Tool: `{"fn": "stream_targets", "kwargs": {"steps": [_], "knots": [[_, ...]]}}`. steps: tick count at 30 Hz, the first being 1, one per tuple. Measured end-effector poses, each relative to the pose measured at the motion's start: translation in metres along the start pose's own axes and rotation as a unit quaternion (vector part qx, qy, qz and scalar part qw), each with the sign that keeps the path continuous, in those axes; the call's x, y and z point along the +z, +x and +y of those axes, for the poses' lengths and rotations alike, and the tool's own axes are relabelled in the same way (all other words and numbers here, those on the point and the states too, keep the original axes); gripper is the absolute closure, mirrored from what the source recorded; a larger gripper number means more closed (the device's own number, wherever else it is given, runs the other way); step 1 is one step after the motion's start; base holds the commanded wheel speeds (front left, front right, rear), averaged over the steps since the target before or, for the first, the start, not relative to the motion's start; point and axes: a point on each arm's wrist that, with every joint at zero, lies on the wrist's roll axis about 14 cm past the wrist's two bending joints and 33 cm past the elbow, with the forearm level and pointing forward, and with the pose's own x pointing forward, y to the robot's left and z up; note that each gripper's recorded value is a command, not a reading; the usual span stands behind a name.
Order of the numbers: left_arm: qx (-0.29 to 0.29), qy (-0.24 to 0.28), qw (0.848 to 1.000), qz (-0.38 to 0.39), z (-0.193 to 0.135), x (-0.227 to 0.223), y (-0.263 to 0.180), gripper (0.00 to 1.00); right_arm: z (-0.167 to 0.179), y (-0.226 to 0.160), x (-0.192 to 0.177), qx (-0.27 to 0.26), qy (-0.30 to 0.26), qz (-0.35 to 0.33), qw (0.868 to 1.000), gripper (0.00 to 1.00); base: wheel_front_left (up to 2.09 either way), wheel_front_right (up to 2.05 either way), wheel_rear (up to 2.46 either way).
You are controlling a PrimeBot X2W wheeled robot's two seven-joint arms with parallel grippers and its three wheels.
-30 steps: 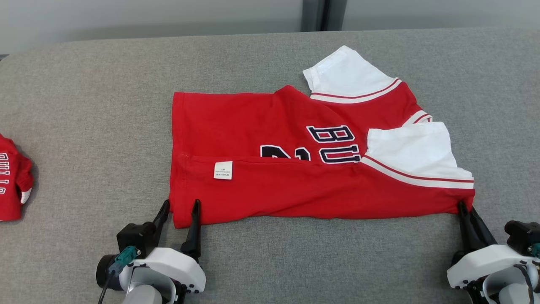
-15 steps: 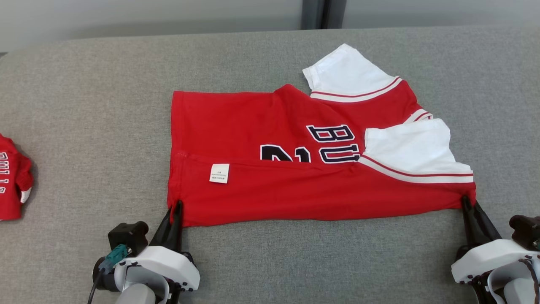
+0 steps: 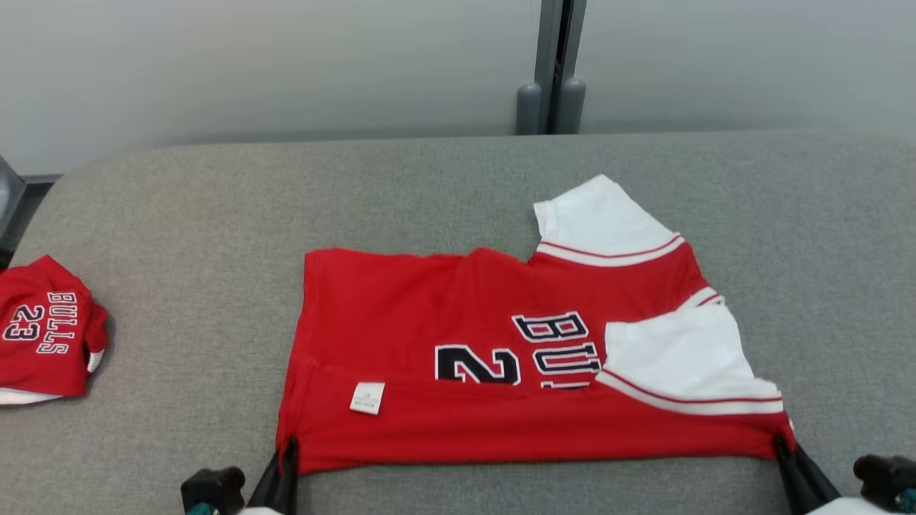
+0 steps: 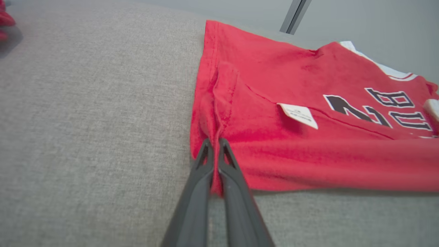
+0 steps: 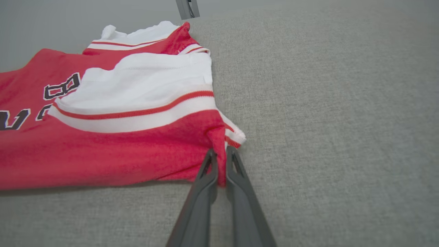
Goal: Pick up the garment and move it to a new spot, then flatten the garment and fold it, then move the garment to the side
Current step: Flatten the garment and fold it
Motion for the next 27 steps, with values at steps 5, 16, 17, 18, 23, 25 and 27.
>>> {"fn": "stream_targets", "kwargs": {"steps": [5,16,17,18,23,25,27], "knots": [[0.01,0.004,1.0,0.01,0.006,-0.016,-0.029,1.0,0.005,-0.027,-0.015,0.008,0.008,0.009,1.0,1.0,0.0,0.0,0.0],[0.0,-0.001,1.0,-0.011,-0.002,-0.008,-0.038,0.0,0.007,-0.042,-0.015,0.01,0.016,-0.001,1.0,0.0,0.0,0.0,0.0],[-0.002,0.001,1.0,-0.015,-0.003,-0.005,-0.036,0.0,0.003,-0.041,-0.01,0.008,0.008,-0.007,1.0,0.0,0.0,0.0,0.0],[-0.004,0.002,1.0,-0.02,-0.005,-0.002,-0.035,0.0,-0.001,-0.038,-0.004,0.004,0.004,-0.015,1.0,0.0,0.0,0.0,0.0],[-0.022,0.028,0.998,-0.05,-0.017,0.028,-0.009,0.0,0.003,-0.011,0.042,0.012,-0.022,-0.069,0.997,0.0,0.0,0.0,0.0],[-0.028,0.038,0.997,-0.056,-0.022,0.039,0.007,0.0,0.01,0.004,0.057,0.022,-0.033,-0.082,0.996,0.0,0.0,0.0,0.0],[-0.034,0.053,0.997,-0.054,-0.027,0.047,0.024,0.0,0.021,0.019,0.068,0.035,-0.043,-0.09,0.994,0.0,0.0,0.0,0.0]]}}
